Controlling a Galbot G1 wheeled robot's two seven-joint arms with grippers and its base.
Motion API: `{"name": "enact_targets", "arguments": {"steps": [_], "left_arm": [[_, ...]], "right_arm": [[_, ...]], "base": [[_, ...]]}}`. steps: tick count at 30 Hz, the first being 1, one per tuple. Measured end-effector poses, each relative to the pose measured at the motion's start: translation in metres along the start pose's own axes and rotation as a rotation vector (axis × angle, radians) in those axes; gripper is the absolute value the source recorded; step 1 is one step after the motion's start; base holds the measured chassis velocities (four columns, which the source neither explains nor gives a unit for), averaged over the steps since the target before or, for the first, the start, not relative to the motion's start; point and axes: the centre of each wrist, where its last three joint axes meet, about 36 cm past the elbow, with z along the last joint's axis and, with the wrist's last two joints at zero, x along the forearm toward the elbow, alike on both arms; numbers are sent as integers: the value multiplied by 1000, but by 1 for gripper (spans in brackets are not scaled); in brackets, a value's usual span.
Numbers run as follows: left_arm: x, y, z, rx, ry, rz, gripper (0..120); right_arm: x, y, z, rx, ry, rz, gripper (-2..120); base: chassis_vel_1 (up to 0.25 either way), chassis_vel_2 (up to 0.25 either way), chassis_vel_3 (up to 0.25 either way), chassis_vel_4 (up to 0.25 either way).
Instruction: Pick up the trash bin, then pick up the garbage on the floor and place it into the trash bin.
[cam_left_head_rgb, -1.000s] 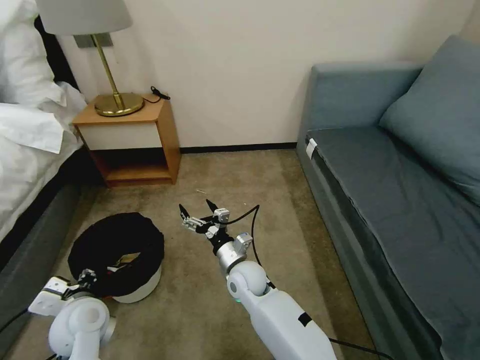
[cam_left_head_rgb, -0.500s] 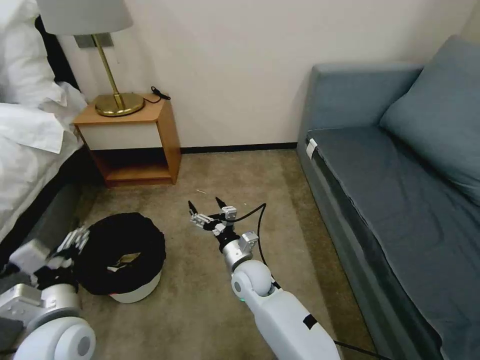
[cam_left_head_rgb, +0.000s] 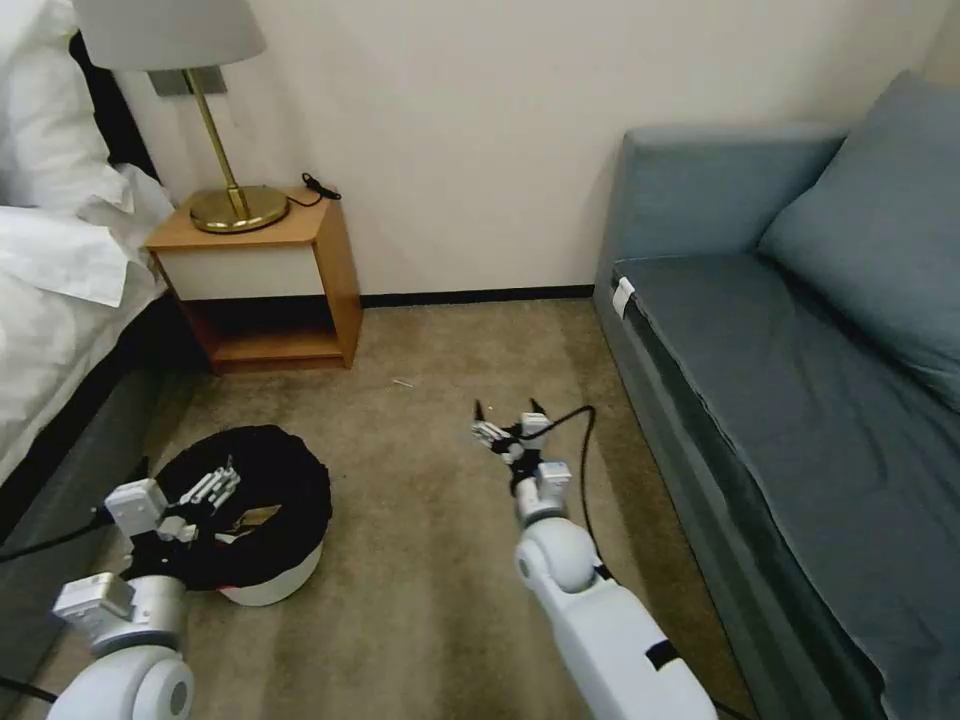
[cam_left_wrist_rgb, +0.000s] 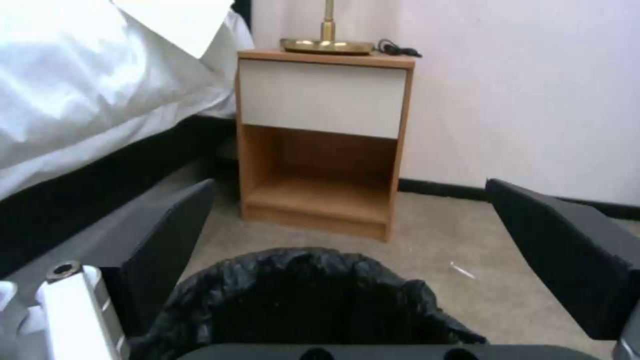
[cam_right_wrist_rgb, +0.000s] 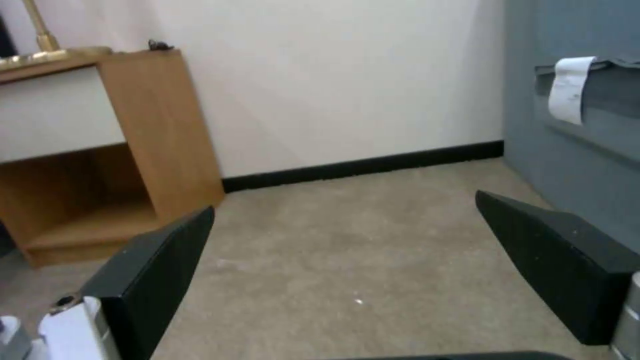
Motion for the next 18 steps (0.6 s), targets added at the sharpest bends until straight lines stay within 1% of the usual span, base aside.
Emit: {"name": "enact_targets", "arguments": {"steps": [6, 18], "left_arm": [[-1, -7, 3, -11, -9, 12, 100], [-1, -8, 3, -14, -11, 10, 100]], "right_arm": [[8, -7, 2, -3, -12, -4, 100], [9, -5, 1, -8, -18, -6, 100]], "base": [[0, 0, 0, 0], [0, 0, 0, 0]]}}
